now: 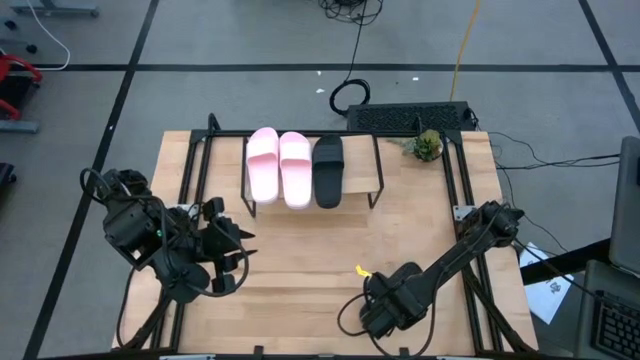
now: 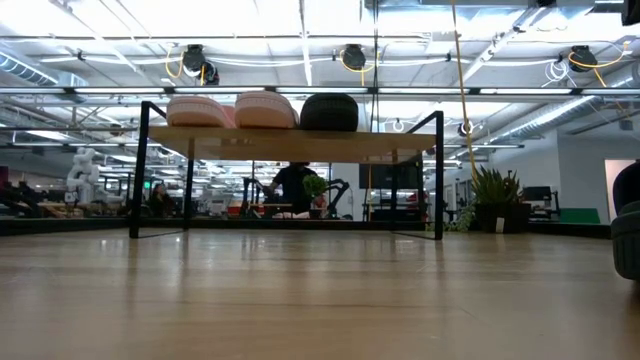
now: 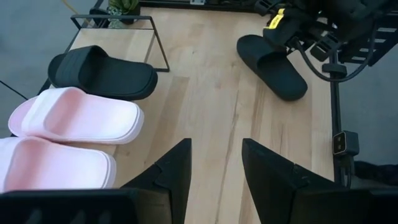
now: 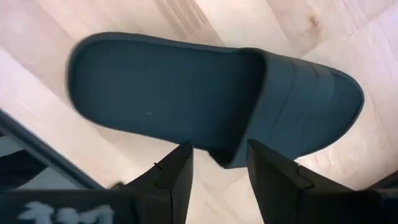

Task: Pick and place slides into the shelf
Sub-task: Put the black slide on the shelf

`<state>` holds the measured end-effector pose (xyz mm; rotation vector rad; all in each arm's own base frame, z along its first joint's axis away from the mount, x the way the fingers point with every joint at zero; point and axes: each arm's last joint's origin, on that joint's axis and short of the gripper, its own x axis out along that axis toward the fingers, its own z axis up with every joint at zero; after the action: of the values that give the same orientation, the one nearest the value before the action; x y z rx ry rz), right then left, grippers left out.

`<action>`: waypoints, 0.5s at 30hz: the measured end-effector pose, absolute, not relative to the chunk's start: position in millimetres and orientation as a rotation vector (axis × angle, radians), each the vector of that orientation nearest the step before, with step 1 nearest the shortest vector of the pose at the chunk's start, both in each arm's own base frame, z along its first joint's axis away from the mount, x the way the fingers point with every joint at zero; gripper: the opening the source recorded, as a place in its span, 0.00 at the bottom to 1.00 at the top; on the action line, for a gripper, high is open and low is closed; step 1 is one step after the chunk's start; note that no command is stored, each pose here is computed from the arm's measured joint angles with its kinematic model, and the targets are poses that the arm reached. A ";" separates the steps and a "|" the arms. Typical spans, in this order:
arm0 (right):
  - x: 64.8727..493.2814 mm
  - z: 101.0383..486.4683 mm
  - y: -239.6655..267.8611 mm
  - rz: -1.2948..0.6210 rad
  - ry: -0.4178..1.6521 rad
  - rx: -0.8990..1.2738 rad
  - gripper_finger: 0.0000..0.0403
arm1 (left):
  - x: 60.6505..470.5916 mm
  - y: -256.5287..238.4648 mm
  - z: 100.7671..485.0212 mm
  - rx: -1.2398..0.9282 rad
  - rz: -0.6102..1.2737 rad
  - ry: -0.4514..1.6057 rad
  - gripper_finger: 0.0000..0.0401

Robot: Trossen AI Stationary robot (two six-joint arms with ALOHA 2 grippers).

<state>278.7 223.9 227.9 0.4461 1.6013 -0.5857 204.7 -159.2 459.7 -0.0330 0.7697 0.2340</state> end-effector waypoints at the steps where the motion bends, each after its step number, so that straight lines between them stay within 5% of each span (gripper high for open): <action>1: 278.1 225.7 223.4 -0.590 1.604 0.443 0.35 | 204.7 -159.2 459.7 -0.033 0.234 0.770 0.36; 15: 273.4 198.7 205.6 -0.724 1.663 0.453 0.35 | 204.7 -159.2 459.7 -0.015 0.227 0.772 0.36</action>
<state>273.4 205.6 198.7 0.4534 1.6629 -0.7239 204.7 -159.2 459.7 -0.0151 0.7716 0.2270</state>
